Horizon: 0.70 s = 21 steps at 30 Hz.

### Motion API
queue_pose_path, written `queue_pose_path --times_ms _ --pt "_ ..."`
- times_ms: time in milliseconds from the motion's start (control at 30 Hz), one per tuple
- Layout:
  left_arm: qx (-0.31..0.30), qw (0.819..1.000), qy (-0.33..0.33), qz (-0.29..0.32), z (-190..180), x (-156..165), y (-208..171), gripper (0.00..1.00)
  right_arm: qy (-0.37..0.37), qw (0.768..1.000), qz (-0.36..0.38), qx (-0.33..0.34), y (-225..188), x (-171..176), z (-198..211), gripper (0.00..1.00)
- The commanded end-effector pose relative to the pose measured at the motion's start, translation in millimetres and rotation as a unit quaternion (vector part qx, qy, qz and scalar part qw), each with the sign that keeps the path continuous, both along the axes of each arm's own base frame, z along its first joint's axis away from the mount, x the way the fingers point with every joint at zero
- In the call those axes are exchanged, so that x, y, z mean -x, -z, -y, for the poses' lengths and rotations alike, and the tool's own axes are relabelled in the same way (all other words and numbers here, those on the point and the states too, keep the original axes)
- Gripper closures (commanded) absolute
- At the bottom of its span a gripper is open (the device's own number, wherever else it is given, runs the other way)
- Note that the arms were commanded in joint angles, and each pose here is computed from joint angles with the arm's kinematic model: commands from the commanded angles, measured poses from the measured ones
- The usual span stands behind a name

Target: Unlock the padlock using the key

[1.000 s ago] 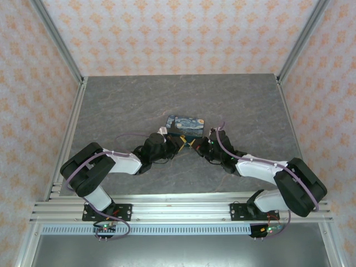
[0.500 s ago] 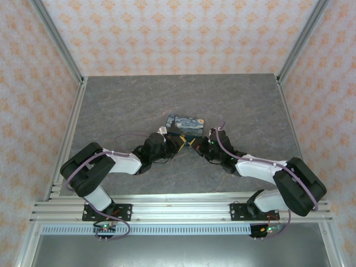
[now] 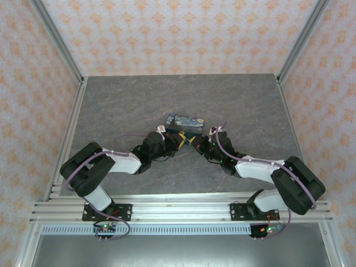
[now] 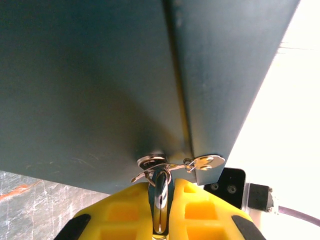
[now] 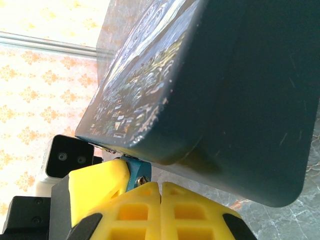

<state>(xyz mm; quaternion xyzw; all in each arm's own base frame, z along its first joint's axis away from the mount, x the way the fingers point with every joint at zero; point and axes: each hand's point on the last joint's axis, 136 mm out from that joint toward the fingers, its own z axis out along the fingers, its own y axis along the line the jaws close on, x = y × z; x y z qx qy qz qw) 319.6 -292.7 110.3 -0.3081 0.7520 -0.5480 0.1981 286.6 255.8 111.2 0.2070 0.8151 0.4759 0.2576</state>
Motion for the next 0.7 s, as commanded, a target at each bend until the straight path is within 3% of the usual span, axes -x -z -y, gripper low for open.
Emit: queue_pose_path --times_ms 0,400,667 --pt "0.060 0.996 0.034 0.054 17 5 -54 1.00 0.004 1.000 0.024 -0.008 -4 -4 -2 1.00" --pt "0.058 0.996 0.038 0.055 17 8 -55 1.00 -0.008 0.998 0.054 0.040 6 -5 3 1.00" --pt "0.060 0.996 0.041 0.057 18 8 -57 1.00 -0.059 0.993 0.101 0.018 -12 -1 -13 1.00"
